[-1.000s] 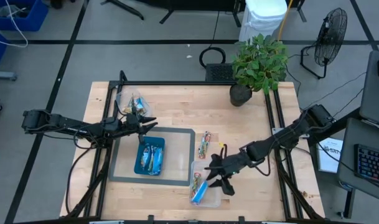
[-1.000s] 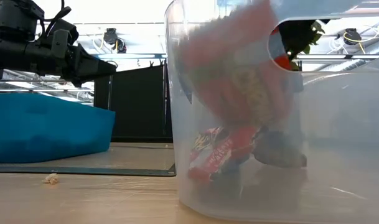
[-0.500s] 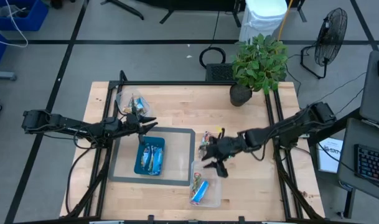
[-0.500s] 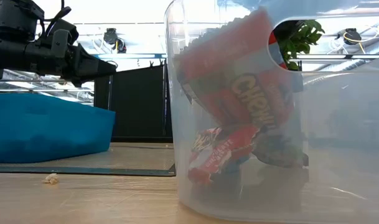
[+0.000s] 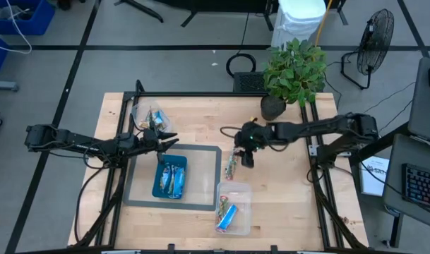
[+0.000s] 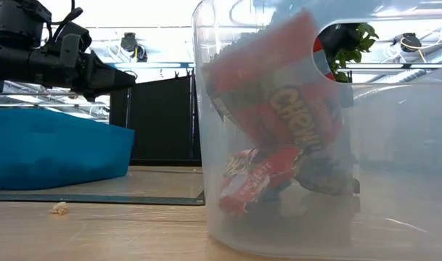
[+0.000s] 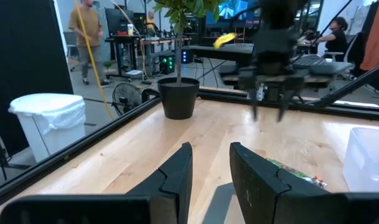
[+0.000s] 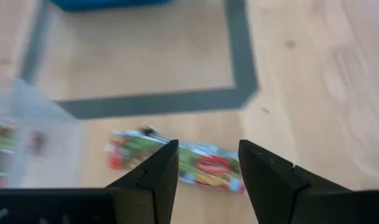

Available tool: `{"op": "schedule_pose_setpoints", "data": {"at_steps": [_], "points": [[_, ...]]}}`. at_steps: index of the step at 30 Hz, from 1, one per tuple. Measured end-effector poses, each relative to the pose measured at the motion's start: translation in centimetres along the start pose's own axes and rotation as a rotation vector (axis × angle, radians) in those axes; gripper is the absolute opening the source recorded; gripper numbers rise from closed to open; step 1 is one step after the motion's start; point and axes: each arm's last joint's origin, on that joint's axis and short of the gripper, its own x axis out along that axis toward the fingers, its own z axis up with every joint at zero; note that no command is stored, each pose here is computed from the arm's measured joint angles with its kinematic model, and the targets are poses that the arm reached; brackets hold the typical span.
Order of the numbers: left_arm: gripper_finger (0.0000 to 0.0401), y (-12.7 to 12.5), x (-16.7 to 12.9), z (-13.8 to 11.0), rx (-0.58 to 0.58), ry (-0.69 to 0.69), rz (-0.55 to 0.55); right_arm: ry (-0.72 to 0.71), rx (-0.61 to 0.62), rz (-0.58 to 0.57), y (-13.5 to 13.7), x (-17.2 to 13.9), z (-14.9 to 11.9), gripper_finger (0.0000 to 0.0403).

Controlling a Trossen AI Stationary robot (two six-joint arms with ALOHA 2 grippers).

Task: Pick and place Granola Bars by type
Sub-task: Put the red granola bar into the bottom transparent bin

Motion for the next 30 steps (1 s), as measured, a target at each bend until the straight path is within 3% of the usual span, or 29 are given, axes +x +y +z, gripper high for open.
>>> {"op": "schedule_pose_setpoints", "data": {"at_steps": [4,11,17,30], "points": [[0.0113,0.0,0.0,0.0,0.000,0.000,0.000,0.051,0.015,-0.031,-2.3,0.7,-0.5,0.0161],[0.0113,0.0,0.0,0.0,0.000,0.000,0.000,0.067,0.056,0.022,-4.7,1.2,-1.0,0.0162],[0.0113,0.0,0.0,0.0,0.000,-0.002,0.000,0.090,0.126,0.129,-5.2,2.1,-2.0,0.0161],[0.0113,0.0,0.0,0.0,0.000,0.000,0.000,0.196,0.163,0.090,-5.8,5.4,-3.9,0.0160]]}}
